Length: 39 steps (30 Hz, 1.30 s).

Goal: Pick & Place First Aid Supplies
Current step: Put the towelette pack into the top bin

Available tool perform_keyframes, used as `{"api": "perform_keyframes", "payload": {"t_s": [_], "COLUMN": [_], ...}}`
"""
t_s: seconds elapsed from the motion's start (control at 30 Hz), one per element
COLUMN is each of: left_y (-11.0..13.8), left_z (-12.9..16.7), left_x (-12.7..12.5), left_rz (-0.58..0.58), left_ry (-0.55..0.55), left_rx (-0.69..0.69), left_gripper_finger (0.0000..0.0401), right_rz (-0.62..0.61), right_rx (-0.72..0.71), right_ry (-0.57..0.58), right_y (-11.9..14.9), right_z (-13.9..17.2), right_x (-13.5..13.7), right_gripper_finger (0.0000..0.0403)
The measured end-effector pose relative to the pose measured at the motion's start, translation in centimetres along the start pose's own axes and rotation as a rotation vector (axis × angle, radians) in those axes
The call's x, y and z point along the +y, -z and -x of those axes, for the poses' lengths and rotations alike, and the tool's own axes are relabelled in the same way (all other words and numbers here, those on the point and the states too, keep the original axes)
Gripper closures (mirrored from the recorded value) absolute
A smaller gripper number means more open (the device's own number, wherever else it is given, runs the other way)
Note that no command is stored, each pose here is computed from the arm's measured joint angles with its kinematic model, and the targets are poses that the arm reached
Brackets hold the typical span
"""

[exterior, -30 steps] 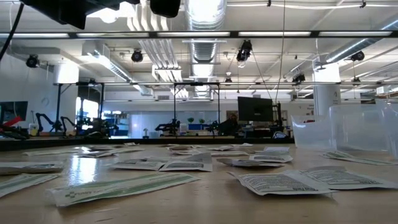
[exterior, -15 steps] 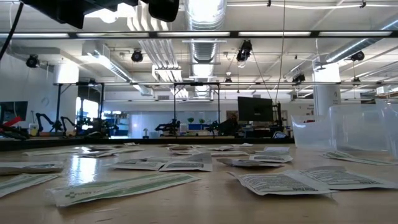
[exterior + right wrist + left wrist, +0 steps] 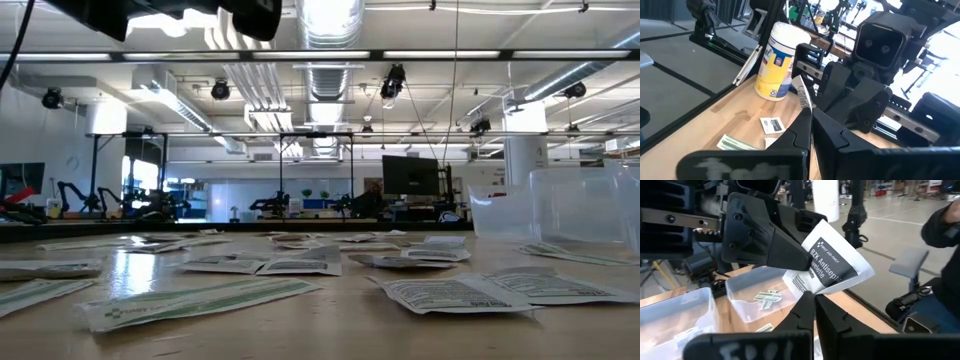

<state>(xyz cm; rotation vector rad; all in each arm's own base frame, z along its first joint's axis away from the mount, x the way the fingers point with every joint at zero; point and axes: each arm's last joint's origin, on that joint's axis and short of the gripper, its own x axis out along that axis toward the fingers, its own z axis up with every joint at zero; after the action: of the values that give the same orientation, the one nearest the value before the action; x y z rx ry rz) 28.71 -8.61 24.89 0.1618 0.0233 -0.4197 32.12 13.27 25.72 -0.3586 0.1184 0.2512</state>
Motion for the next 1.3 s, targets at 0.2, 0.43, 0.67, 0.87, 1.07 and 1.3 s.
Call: {"api": "perform_keyframes", "payload": {"t_s": [0.2,0.43,0.67,0.87,1.07,1.3], "left_y": [-0.3,-0.4,-0.2,-0.3,-0.2,0.2], "left_z": [0.4,0.9,2.1,2.9,3.2,3.4], "left_x": [0.1,0.5,0.6,0.5,0.5,0.6], "left_rz": [0.002,0.006,0.009,0.023,0.023,0.011], "left_ry": [-0.04,-0.193,-0.277,-0.285,-0.282,-0.35], "left_rx": [0.022,0.073,0.196,0.262,0.289,0.342], "left_gripper_finger": [0.0356,0.0303,0.0276,0.0278,0.0279,0.0279], "right_rz": [-0.01,-0.024,-0.04,-0.067,-0.111,-0.171], "right_rx": [0.014,0.052,0.179,0.3,0.409,0.497], "right_ry": [0.003,-0.004,0.092,0.155,0.266,0.492], "right_y": [0.0,0.3,0.3,-0.2,-0.8,-0.9], "right_z": [0.2,0.2,1.5,4.0,7.3,11.2], "right_x": [-0.1,0.1,-0.6,-1.4,-2.6,-3.9], "right_gripper_finger": [0.0395,0.0395,0.0395,0.0395,0.0395,0.0394]}}
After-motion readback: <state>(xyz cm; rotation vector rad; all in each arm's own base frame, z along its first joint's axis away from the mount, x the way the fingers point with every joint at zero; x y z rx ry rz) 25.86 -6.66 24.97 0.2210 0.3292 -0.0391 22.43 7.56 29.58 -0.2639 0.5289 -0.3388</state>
